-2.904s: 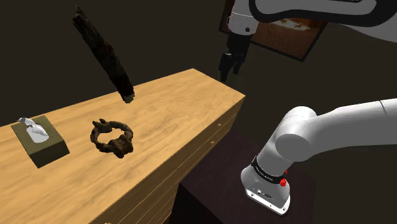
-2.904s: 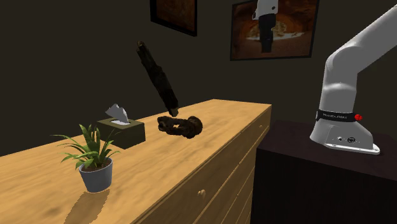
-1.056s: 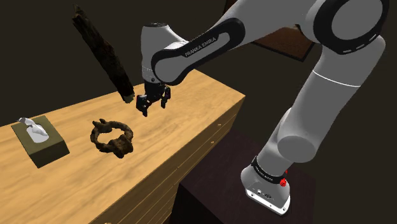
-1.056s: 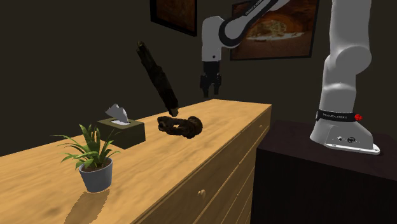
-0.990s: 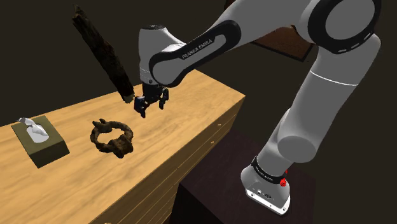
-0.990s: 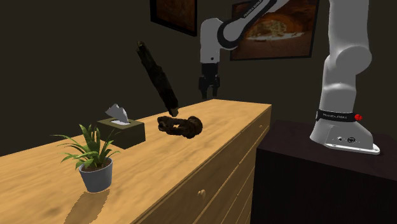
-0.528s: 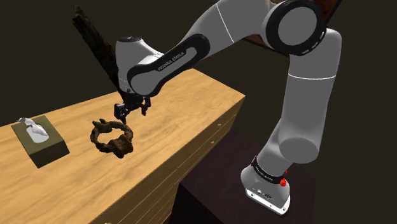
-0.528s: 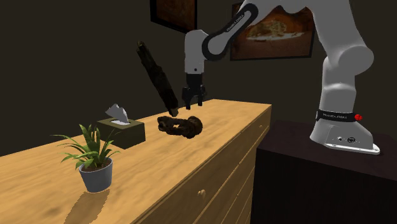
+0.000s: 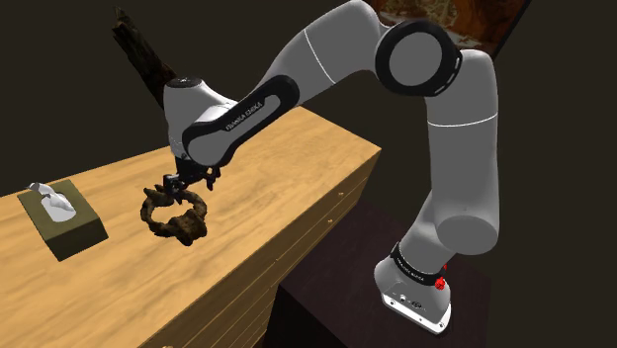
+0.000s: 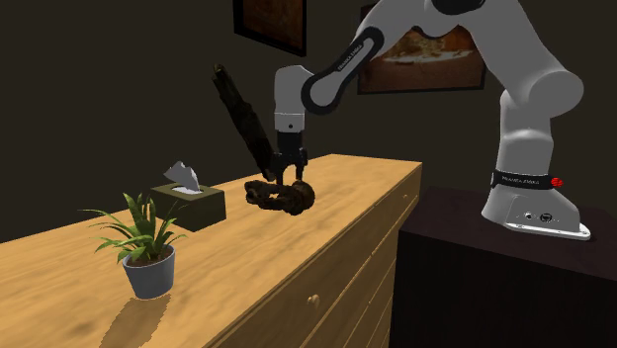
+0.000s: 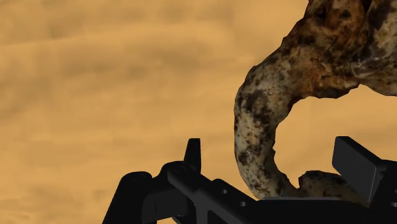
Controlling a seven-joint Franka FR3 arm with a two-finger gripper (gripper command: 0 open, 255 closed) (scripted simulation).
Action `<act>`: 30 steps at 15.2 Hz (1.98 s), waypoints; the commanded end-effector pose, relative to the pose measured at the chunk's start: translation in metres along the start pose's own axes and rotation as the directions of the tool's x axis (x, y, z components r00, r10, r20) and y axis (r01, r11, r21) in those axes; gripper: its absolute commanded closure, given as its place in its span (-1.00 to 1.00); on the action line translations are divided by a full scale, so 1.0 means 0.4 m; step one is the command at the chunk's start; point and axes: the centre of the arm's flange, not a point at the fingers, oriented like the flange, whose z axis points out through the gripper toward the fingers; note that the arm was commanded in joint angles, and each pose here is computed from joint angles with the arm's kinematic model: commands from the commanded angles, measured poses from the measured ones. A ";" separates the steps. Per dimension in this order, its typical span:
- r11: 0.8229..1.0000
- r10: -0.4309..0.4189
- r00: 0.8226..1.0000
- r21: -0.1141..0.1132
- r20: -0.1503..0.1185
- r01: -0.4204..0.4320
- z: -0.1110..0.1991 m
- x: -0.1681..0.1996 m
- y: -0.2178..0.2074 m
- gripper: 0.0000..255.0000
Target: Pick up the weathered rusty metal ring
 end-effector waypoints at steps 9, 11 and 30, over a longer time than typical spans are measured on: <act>1.000 0.000 1.000 0.000 -0.001 0.000 0.048 0.000 -0.001 1.00; 1.000 0.000 1.000 0.000 -0.001 0.000 0.048 0.000 -0.001 1.00; 1.000 0.000 1.000 0.000 -0.001 0.000 -0.153 0.006 0.003 1.00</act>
